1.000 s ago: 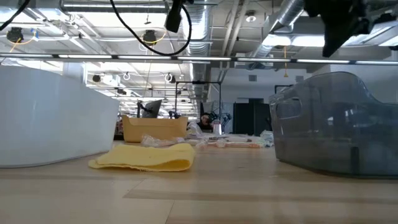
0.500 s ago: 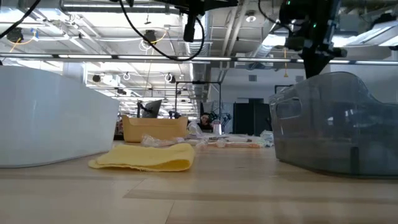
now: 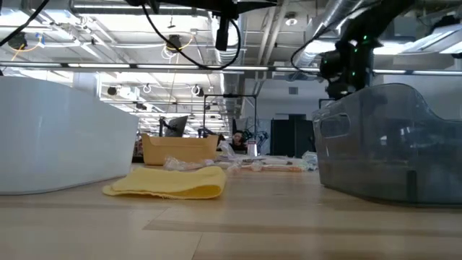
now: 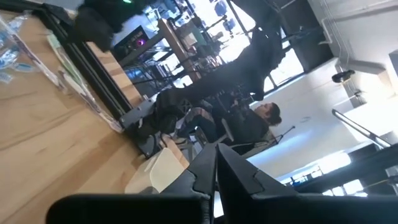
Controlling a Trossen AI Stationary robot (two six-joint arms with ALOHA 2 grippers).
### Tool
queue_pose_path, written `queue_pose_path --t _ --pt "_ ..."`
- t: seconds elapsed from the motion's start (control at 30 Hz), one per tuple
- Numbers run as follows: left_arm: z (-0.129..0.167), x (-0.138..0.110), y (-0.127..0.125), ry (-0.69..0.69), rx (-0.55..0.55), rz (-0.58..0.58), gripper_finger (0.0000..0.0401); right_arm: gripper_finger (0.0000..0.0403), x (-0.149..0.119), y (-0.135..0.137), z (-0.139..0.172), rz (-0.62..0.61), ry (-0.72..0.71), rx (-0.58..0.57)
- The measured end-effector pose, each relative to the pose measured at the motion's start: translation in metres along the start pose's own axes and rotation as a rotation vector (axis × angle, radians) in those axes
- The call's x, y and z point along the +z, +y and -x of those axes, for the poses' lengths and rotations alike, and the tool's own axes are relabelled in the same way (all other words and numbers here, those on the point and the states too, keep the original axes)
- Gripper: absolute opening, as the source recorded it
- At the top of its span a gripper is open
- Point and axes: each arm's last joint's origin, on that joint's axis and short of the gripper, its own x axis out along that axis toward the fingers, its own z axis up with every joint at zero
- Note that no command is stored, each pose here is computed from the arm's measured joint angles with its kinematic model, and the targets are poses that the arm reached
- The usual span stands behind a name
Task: Pick & Place Toothbrushes
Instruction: Put the purple toothbrush into the right white bin
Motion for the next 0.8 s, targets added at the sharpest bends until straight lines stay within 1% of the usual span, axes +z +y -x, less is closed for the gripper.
queue_pose_path --t 0.13,0.3,0.47,0.6,0.7,0.8 --pt "0.000 0.000 0.000 0.015 -0.012 -0.001 0.0008 0.0017 0.011 -0.011 -0.016 -0.033 0.016 0.008" --pt "0.000 -0.001 -0.001 0.025 -0.019 -0.002 0.0008 0.0064 0.018 -0.019 -0.035 -0.031 0.069 0.005" --pt "0.000 0.002 0.001 0.018 -0.017 -0.008 0.0008 0.0117 0.025 -0.021 -0.052 -0.041 0.093 0.004" --pt "0.000 0.005 0.003 0.016 -0.016 -0.008 0.0008 0.0155 0.031 -0.022 -0.062 -0.078 0.087 -0.004" --pt "0.000 0.006 0.004 0.015 -0.013 -0.008 0.0008 0.0176 0.034 -0.023 -0.069 -0.095 0.085 -0.007" --pt "0.000 0.006 0.004 0.017 -0.015 -0.008 0.0008 0.0186 0.036 -0.024 -0.077 -0.106 0.103 -0.009"
